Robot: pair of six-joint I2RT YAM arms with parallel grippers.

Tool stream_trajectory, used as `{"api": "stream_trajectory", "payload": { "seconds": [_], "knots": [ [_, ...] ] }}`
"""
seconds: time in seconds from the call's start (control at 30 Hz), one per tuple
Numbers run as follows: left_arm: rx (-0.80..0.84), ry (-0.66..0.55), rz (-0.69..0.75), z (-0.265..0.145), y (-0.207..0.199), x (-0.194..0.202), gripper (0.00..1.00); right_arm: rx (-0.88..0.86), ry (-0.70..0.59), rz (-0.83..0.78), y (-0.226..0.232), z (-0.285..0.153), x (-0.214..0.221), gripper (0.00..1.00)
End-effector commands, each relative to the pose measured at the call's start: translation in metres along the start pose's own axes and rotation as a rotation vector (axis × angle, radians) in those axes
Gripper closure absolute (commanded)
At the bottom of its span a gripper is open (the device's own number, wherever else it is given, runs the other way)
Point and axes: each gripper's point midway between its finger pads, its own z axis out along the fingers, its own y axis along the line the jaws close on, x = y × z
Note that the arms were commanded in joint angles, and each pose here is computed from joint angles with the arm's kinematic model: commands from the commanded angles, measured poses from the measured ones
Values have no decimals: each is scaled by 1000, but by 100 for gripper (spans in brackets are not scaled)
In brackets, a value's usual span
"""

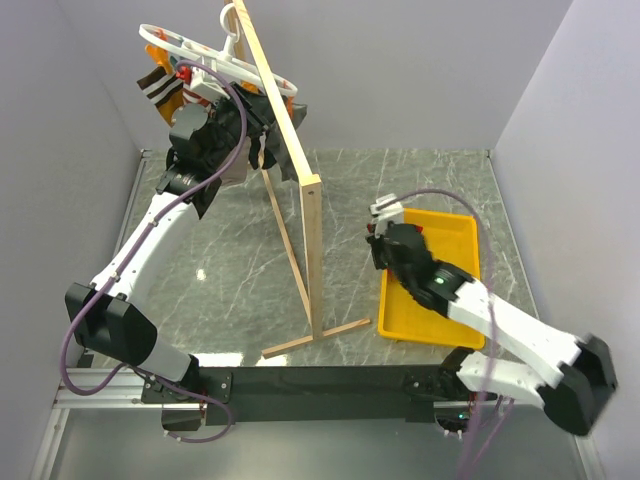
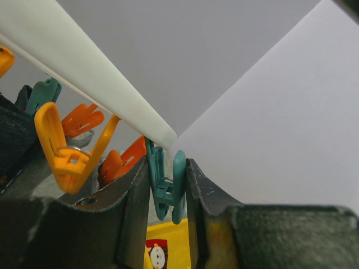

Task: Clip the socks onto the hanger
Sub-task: Pick up the sock from the bin, then clamp the sock onto the hanger.

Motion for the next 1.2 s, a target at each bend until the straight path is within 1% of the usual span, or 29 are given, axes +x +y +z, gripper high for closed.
{"api": "stream_trajectory", "payload": {
  "seconds": [0.0, 0.07, 0.1, 0.17, 0.23, 0.27, 0.33, 0.37, 0.43, 0.47, 0.5, 0.53, 0.57, 0.63, 0.67, 0.73, 0.77, 0.83, 0.87, 0.9, 0.93, 0.97, 1.0, 1.03, 1.1, 1.13, 1.17],
  "knots": [
    [79, -96, 53, 0, -30, -35, 73, -303, -359, 21, 33, -53, -98, 100],
    [89, -93, 51, 2, -33, -33, 74, -354, -396, -1, 40, -63, -113, 100],
    [93, -94, 53, 2, -34, -33, 74, -387, -427, -17, 44, -71, -128, 100],
    [103, -94, 50, 3, -38, -32, 74, -407, -428, -35, 49, -69, -136, 100],
    [110, -96, 52, 3, -42, -32, 74, -413, -480, -36, 51, -73, -155, 100],
    [116, -97, 53, 3, -45, -32, 74, -410, -476, -44, 53, -67, -158, 100],
    [113, -101, 63, 3, -47, -31, 74, -411, -519, -32, 54, -69, -179, 100],
    [117, -102, 68, 4, -50, -30, 74, -412, -505, -31, 59, -60, -182, 100],
    [123, -107, 79, 3, -53, -30, 74, -466, -566, -34, 70, -66, -206, 100],
    [132, -104, 83, 4, -55, -27, 73, -479, -570, -37, 74, -61, -209, 100],
    [138, -106, 92, 3, -56, -26, 73, -490, -610, -30, 77, -64, -221, 100],
    [144, -104, 95, 2, -56, -25, 74, -493, -619, -28, 77, -63, -226, 100],
    [149, -100, 99, 2, -56, -23, 74, -513, -609, -31, 81, -56, -227, 100],
    [171, -89, 120, -2, -57, -18, 75, -549, -628, -34, 84, -57, -238, 100],
    [186, -99, 131, -3, -60, -20, 75, -597, -630, -36, 88, -56, -242, 100],
    [195, -103, 153, -7, -61, -19, 75, -637, -628, -30, 82, -50, -246, 100],
    [195, -108, 162, -8, -60, -19, 75, -671, -623, -17, 83, -49, -251, 100],
    [201, -110, 184, -10, -61, -20, 74, -772, -602, -41, 84, -46, -249, 100],
    [206, -108, 189, -10, -63, -21, 74, -806, -619, -62, 84, -52, -259, 100],
    [218, -107, 197, -10, -66, -22, 74, -863, -614, -95, 89, -57, -258, 100],
    [232, -95, 202, -10, -67, -20, 74, -883, -552, -105, 92, -44, -249, 100],
    [255, -82, 205, -11, -69, -18, 73, -893, -580, -150, 92, -49, -260, 100],
    [270, -78, 203, -11, -72, -17, 74, -916, -584, -170, 95, -50, -262, 100],
    [280, -75, 200, -12, -73, -17, 74, -928, -543, -174, 98, -40, -255, 100],
    [306, -65, 203, -15, -76, -16, 73, -937, -558, -205, 98, -40, -264, 100],
    [315, -64, 211, -16, -78, -17, 73, -957, -526, -206, 98, -32, -259, 100],
    [326, -60, 220, -17, -78, -16, 74, -966, -544, -216, 97, -35, -269, 100]
  ]
}}
